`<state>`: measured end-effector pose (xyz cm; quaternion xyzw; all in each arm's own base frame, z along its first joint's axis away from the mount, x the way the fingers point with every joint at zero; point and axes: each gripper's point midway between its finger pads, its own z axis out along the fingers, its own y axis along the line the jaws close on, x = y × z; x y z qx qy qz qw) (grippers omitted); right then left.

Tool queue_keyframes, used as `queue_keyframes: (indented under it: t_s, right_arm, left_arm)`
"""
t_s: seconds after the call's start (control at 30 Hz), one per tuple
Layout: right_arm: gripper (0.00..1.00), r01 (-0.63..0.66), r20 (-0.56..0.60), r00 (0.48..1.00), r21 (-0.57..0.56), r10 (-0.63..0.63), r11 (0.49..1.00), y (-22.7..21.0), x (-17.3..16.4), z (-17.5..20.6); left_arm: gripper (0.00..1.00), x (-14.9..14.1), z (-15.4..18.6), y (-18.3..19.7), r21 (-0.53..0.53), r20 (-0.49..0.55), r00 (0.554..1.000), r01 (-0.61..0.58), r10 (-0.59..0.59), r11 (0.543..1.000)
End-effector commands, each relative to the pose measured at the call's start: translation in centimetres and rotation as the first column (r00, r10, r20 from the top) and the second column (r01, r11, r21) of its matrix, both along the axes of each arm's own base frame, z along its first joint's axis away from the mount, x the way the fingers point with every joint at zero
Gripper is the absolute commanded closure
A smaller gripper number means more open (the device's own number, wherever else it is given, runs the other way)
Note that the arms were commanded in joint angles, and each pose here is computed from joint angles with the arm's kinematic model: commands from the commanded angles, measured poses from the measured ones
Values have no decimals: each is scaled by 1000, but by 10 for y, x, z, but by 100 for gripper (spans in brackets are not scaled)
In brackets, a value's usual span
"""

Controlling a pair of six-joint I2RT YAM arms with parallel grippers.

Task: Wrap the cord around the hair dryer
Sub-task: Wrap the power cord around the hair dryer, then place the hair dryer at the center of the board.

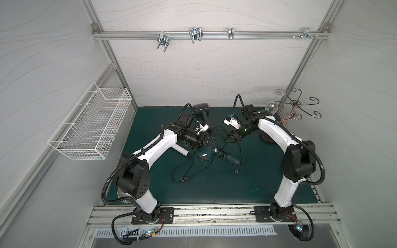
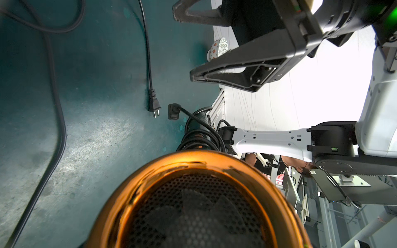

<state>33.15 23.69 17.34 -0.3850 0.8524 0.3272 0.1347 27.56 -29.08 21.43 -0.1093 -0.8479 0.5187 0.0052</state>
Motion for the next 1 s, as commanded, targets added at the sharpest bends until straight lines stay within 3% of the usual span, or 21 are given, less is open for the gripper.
queue_keyframes:
  t_s: [0.0, 0.2, 0.4, 0.6, 0.97]
  right_arm:
    - [27, -7, 46, 999, 68, 4, 998, -1, 2, 28]
    - [26, 68, 60, 995, 151, -78, 986, -13, -3, 67]
    - [22, 88, 38, 994, 244, -100, 966, -20, -43, 92]
    - [16, 60, 33, 997, 315, -75, 947, -16, -77, 87]
    - [9, -6, 23, 1000, 306, -1, 952, 6, -73, 61]
  left_arm:
    - [100, 9, 29, -9, -77, 51, 999, 21, -17, 997]
    - [100, 16, 36, -11, -100, 58, 998, 8, -2, 995]
    - [100, 22, 49, -9, -115, 87, 996, 0, 10, 993]
    - [100, 24, 62, -8, -136, 111, 994, 10, 6, 991]
    - [100, 23, 70, -8, -148, 128, 992, 21, -2, 989]
